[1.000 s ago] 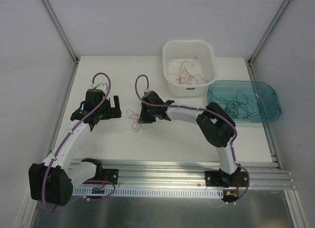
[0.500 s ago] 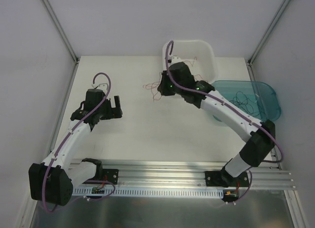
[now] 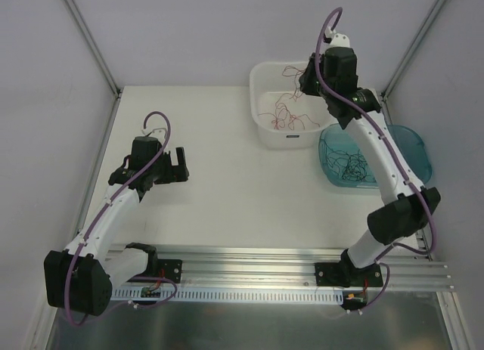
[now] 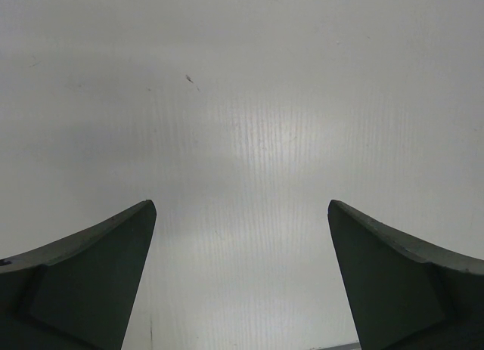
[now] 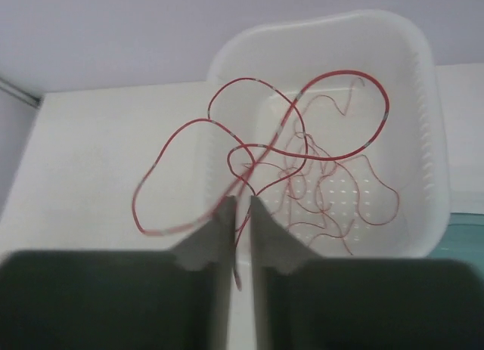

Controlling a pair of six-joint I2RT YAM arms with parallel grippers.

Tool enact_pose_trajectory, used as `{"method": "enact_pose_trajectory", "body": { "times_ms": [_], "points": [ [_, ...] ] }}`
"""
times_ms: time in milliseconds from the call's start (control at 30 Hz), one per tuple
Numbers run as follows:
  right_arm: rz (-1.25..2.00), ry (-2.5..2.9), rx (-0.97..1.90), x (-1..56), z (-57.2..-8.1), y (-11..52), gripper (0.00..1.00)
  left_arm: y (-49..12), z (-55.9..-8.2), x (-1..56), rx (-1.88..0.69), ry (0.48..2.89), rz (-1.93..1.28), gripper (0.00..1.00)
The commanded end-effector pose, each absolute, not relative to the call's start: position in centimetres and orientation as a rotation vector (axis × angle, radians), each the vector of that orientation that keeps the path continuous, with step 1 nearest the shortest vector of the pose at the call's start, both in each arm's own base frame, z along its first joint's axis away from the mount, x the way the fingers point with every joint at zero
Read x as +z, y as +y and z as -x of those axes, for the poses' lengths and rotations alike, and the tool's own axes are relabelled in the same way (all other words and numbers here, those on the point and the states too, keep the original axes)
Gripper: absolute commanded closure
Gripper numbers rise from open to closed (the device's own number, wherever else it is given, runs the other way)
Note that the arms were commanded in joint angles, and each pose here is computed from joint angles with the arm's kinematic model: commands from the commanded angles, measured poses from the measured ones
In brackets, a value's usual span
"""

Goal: Untangle the cables

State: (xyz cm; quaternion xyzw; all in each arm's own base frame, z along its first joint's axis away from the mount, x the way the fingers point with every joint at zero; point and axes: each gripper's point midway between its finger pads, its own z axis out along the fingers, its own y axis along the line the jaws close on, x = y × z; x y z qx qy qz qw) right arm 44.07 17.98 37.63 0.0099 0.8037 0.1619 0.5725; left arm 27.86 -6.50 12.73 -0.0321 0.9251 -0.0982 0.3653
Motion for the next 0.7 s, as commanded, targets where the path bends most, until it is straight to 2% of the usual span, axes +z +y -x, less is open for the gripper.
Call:
{"method": "enact_pose_trajectory", "body": {
  "times_ms": [0,67,100,200,267,533,667],
  "points": [
    [-0.076,1.960,0.332,34.4,-47.4,16.6,0.77,-6.8,-28.0,12.8,-0.275,2.373,0.083,0.01],
    [-0.106,2.003,0.306,32.2,-49.0,15.7,0.51,-6.8,-27.9,12.8,-0.279,2.373,0.081,0.01],
    [-0.121,2.016,0.290,31.6,-49.4,15.0,0.30,-6.8,-27.9,12.7,-0.279,2.373,0.081,0.01],
    [-0.119,2.068,0.277,30.3,-48.8,14.4,0.06,-6.9,-27.9,12.7,-0.285,2.375,0.077,0.01],
    [-0.117,2.066,0.257,30.6,-47.8,13.7,0.00,-7.0,-27.9,12.7,-0.294,2.377,0.074,0.01],
    [-0.164,2.103,0.129,29.6,-42.4,8.5,0.01,-7.3,-27.8,12.6,-0.309,2.383,0.062,0.01],
    [-0.204,2.150,0.020,29.0,-38.0,5.5,0.00,-7.6,-27.8,12.8,-0.329,2.378,0.050,0.01]
  ]
}}
